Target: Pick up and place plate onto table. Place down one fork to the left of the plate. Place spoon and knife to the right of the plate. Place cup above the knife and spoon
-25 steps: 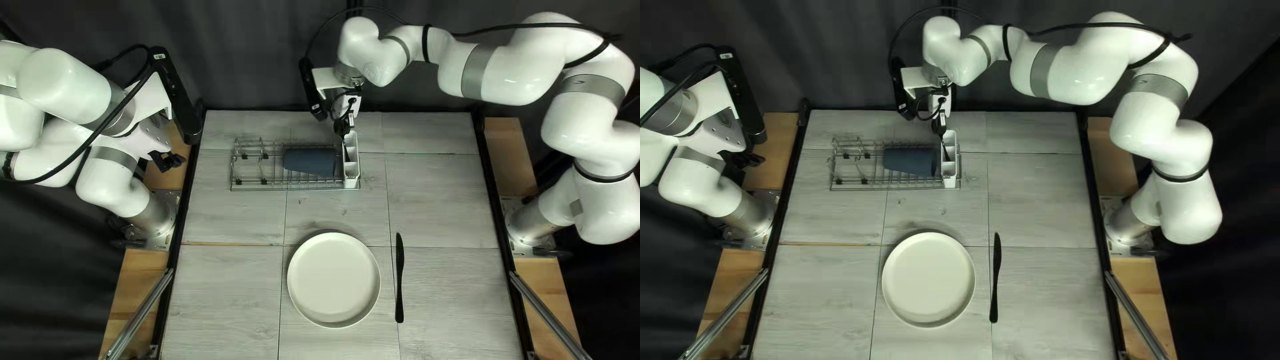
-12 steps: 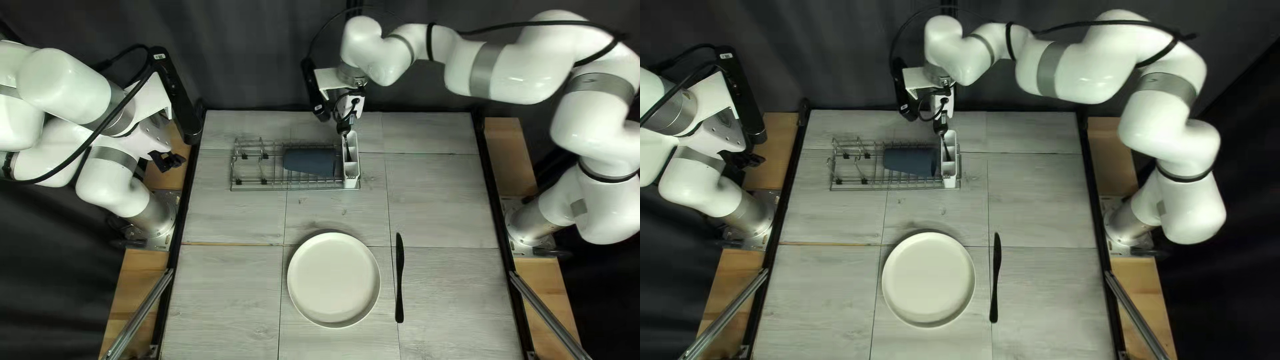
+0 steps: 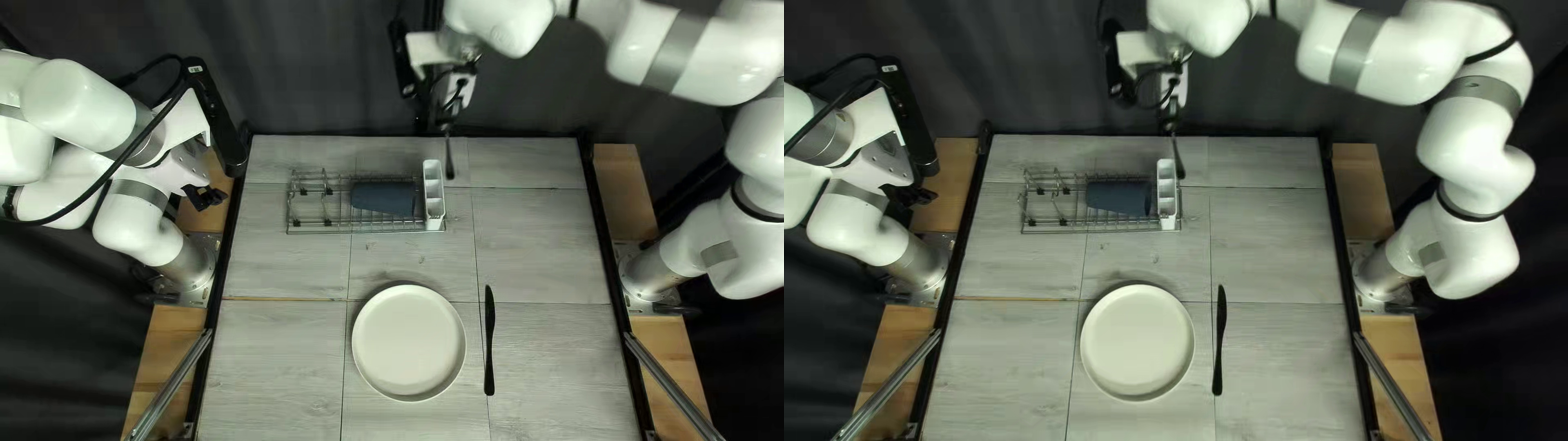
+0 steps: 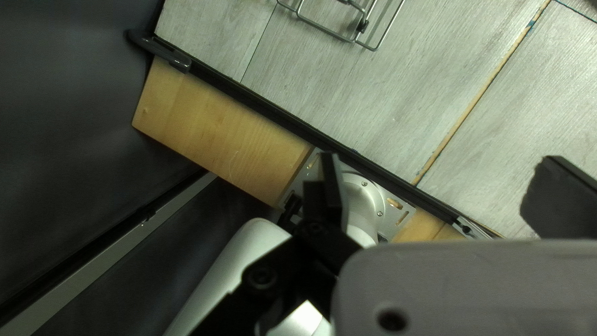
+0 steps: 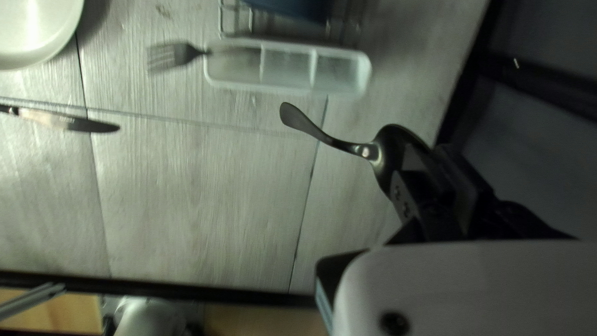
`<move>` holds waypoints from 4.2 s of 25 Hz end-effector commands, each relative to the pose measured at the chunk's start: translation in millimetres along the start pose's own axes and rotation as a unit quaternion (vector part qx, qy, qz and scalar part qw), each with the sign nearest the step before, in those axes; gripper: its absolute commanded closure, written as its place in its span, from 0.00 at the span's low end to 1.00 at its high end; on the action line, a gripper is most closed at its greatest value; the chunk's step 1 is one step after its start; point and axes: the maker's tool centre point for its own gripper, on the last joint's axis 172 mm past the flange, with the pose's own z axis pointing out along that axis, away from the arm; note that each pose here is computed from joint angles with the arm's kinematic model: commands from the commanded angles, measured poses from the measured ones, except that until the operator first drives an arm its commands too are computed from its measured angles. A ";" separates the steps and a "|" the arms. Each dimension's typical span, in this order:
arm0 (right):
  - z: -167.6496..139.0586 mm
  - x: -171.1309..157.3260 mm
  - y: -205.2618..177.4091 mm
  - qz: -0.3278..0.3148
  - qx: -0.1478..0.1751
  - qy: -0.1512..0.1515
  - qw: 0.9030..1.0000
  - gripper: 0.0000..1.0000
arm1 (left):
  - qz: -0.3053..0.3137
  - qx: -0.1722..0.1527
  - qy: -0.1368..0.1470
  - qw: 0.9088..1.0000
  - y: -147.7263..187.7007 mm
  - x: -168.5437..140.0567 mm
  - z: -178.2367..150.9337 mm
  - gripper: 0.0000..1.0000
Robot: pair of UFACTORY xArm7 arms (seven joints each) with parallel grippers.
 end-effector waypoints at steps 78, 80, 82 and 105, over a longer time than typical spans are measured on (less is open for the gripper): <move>245.1 -100.4 -375.4 0.058 0.272 0.077 0.958 1.00 | 0.000 0.000 0.000 1.000 0.0 0.0 0.0 0.00; 250.0 -102.2 -374.2 0.055 0.273 0.078 0.957 1.00 | 0.000 0.000 0.000 1.000 0.0 0.0 0.0 0.00; 254.2 -104.1 -373.6 0.053 0.274 0.078 0.957 0.36 | 0.000 0.000 0.000 1.000 0.0 0.0 0.0 0.00; 159.1 -111.3 -254.6 0.055 0.100 0.057 0.992 0.00 | 0.000 0.000 0.000 1.000 0.0 0.0 0.0 0.00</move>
